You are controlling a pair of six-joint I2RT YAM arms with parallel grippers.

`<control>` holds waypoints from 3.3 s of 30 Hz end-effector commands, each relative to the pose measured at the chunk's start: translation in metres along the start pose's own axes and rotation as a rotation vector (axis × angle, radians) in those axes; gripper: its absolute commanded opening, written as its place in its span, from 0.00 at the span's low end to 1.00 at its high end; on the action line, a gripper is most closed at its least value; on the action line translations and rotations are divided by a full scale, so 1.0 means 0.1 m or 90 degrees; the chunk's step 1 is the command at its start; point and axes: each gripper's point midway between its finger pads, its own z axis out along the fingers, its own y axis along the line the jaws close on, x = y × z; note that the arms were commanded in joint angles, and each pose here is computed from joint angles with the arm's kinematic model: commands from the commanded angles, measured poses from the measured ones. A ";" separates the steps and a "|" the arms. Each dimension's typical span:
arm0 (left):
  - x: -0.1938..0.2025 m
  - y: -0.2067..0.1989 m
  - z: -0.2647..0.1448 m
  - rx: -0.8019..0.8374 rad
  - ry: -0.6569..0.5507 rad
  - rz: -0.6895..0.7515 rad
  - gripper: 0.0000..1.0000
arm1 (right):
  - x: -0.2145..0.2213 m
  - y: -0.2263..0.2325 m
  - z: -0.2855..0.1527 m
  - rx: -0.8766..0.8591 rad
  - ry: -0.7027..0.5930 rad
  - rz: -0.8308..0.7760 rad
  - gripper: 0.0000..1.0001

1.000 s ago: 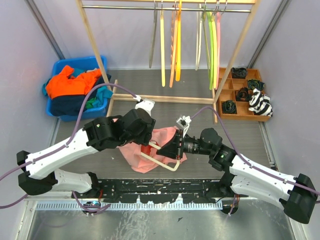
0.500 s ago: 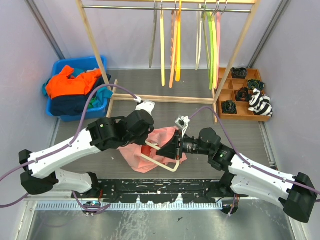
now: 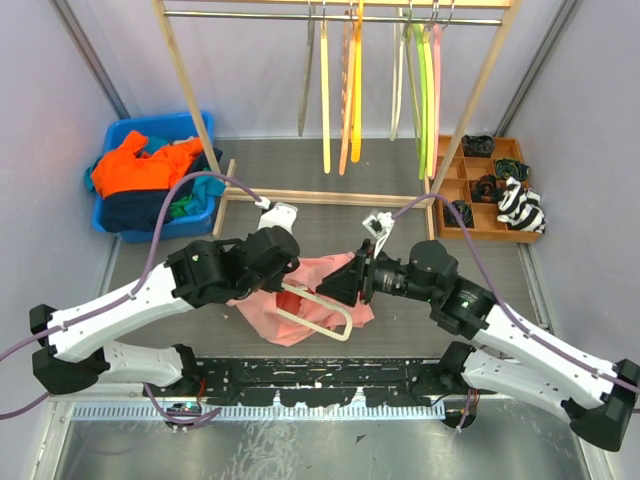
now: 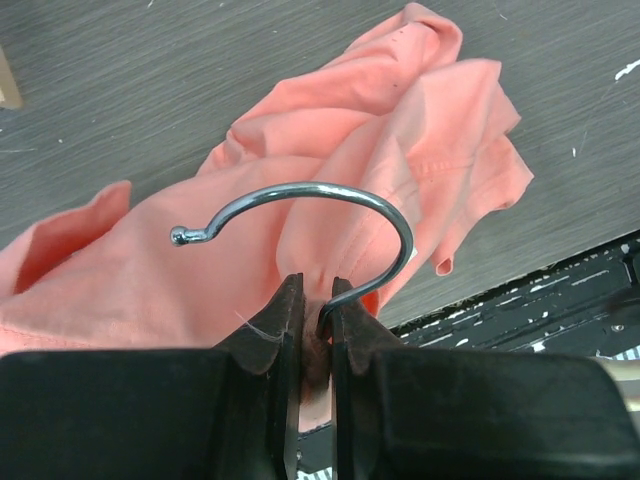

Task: Place the t-shirt on the hanger

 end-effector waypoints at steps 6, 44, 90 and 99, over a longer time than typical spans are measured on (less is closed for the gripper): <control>-0.12 0.14 -0.11 -0.016 -0.061 -0.037 0.00 | -0.26 -0.52 -0.53 0.328 -0.043 0.050 0.69; -0.31 0.01 -0.08 0.021 -0.116 -0.056 0.00 | 0.55 -1.33 0.32 0.463 -0.075 0.179 0.66; -0.54 0.58 0.08 -0.141 -0.294 -0.126 0.00 | 0.18 -0.45 -0.58 0.311 -0.045 0.209 0.01; -0.50 0.58 0.11 -0.142 -0.286 -0.121 0.00 | -0.10 -0.31 -0.73 0.323 -0.078 0.185 0.01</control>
